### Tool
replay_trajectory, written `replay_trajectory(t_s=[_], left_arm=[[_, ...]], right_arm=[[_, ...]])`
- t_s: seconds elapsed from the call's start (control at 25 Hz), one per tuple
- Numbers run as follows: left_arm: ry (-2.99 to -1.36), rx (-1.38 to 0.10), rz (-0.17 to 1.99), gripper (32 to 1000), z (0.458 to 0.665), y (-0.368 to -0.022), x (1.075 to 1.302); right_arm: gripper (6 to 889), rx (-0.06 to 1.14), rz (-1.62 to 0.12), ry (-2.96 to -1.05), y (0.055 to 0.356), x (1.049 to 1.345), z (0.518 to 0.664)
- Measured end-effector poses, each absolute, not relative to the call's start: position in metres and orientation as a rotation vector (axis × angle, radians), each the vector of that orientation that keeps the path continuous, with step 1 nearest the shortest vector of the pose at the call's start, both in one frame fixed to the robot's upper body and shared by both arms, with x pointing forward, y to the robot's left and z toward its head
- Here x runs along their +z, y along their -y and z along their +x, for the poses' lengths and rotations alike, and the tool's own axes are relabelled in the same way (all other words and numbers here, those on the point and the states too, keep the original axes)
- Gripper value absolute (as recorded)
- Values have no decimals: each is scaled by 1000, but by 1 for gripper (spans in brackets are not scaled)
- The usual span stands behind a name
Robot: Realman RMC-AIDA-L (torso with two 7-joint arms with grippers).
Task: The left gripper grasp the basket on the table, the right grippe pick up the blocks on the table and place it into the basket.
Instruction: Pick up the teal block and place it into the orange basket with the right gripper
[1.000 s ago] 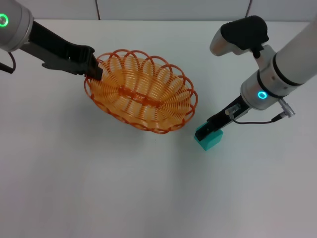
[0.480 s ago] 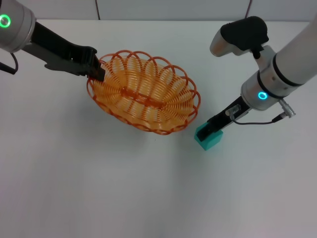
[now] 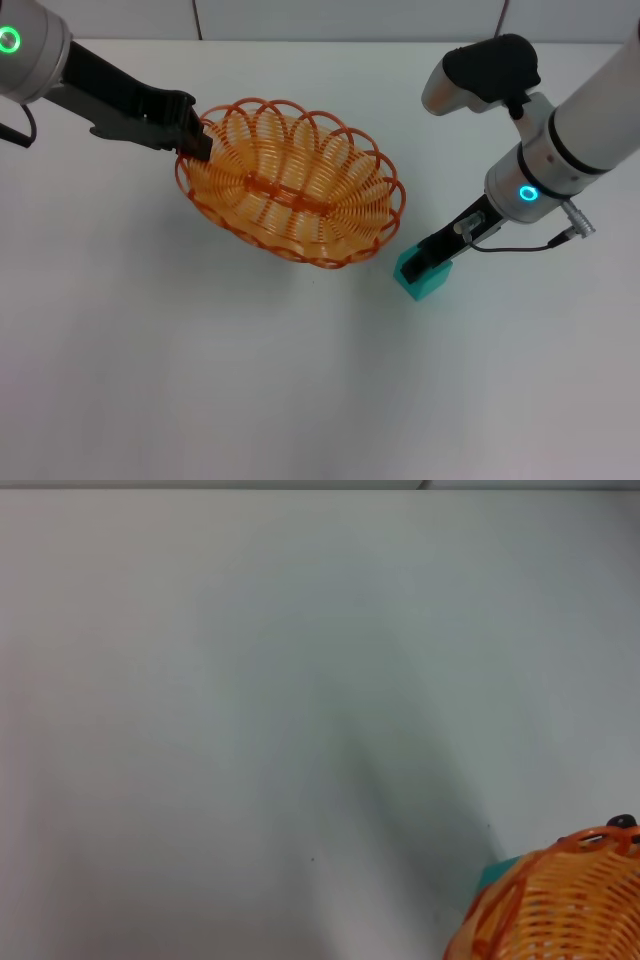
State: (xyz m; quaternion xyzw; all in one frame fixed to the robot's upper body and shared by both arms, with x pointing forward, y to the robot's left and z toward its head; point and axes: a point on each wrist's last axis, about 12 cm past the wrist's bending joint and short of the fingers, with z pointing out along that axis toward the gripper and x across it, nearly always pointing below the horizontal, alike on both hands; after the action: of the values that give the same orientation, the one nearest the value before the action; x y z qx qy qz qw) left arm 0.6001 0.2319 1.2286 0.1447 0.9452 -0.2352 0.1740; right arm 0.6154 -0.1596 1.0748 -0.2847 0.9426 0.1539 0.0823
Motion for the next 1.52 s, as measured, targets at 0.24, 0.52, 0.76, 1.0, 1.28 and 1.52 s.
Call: replay_trajectory(t_s=[0.24, 0.52, 0.76, 1.0, 1.28, 1.52], left_arm=[[-2680, -667, 410, 71, 600, -232, 1229], [-2680, -667, 410, 71, 600, -232, 1229], [-2678, -675, 408, 71, 600, -232, 1228], [-2682, -675, 396, 70, 599, -236, 1227], [-2682, -673, 388, 70, 599, -238, 1227], [-2677, -683, 367, 70, 599, -242, 1227]], right_arm=[[539, 462, -850, -2818, 160, 1075, 615], [539, 463, -853, -2816, 159, 1075, 615], [538, 460, -856, -2809, 158, 1077, 616], [537, 470, -853, -2785, 157, 1084, 619], [534, 470, -832, -2735, 161, 1103, 619], [531, 493, -795, -2652, 163, 1132, 616]])
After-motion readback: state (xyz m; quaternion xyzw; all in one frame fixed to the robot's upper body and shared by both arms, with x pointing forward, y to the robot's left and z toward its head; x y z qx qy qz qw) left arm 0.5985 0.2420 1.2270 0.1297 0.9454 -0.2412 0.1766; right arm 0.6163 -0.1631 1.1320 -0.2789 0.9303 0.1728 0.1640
